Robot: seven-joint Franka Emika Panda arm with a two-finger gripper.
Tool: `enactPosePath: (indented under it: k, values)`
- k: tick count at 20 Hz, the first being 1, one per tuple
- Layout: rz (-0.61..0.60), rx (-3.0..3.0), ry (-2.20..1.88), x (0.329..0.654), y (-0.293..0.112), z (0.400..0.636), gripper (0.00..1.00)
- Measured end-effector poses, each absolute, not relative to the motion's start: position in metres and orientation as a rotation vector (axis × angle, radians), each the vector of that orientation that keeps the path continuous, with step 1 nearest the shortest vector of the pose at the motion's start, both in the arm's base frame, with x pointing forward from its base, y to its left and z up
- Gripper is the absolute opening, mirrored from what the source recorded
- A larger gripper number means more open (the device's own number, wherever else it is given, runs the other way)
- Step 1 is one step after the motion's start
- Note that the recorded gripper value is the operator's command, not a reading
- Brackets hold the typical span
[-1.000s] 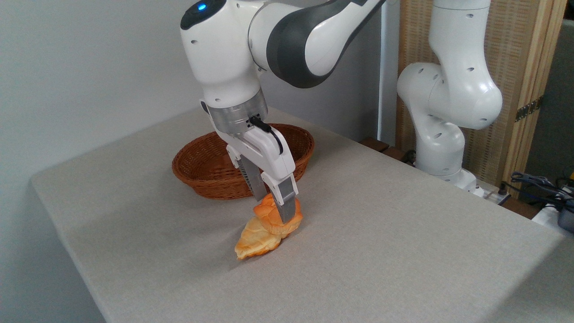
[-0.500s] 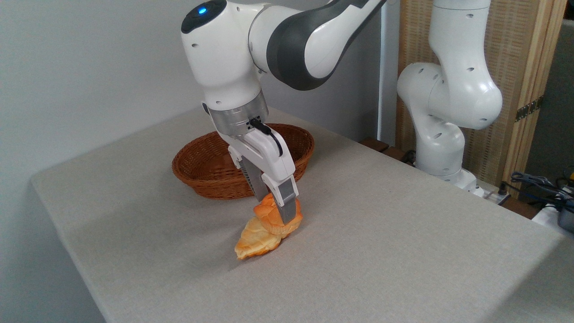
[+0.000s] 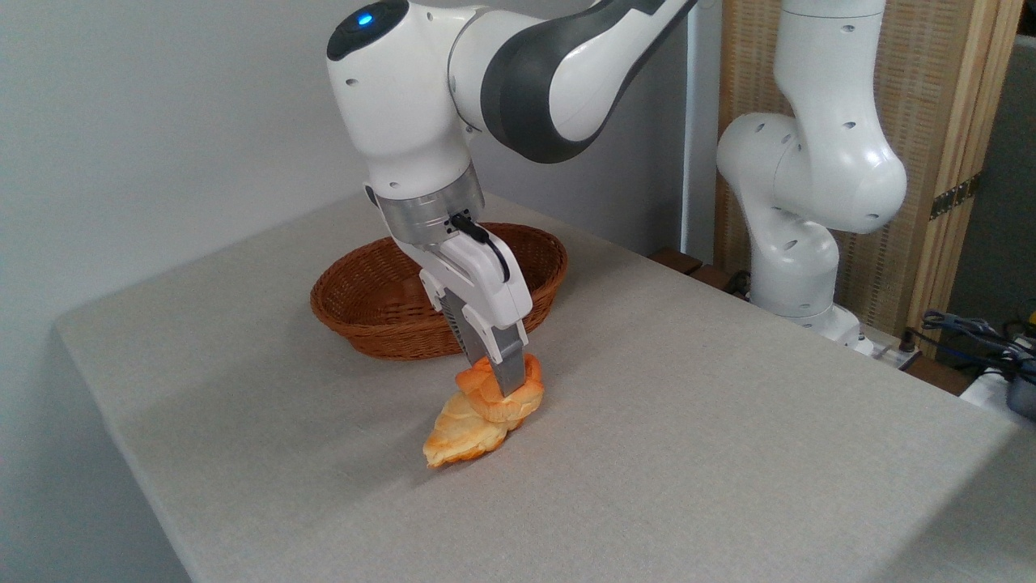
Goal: Put bread into the basket
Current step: 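Lift the held bread and carry it into the wicker basket, then open the gripper and raise it out of the basket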
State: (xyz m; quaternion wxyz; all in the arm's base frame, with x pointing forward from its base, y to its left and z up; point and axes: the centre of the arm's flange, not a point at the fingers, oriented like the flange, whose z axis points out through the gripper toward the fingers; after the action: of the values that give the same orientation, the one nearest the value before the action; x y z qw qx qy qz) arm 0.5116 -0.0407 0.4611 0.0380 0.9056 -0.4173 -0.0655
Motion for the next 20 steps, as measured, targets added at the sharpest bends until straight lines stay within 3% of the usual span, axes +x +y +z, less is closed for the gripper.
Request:
enactPosePath:
  k: [4, 10, 14, 18, 19, 20]
  values:
    - [-0.174, 2.784, -1.285, 0.510, -0.041, 0.471, 0.52]
    - [-0.085, 2.786, -1.334, 0.507, -0.056, 0.508, 0.55]
    - [-0.023, 2.711, -1.376, 0.499, -0.109, 0.524, 0.55]
    - [-0.025, 2.642, -1.454, 0.484, -0.168, 0.524, 0.56]
    - [-0.028, 2.622, -1.470, 0.480, -0.180, 0.523, 0.62]
    - [-0.032, 2.603, -1.482, 0.477, -0.189, 0.521, 0.85]
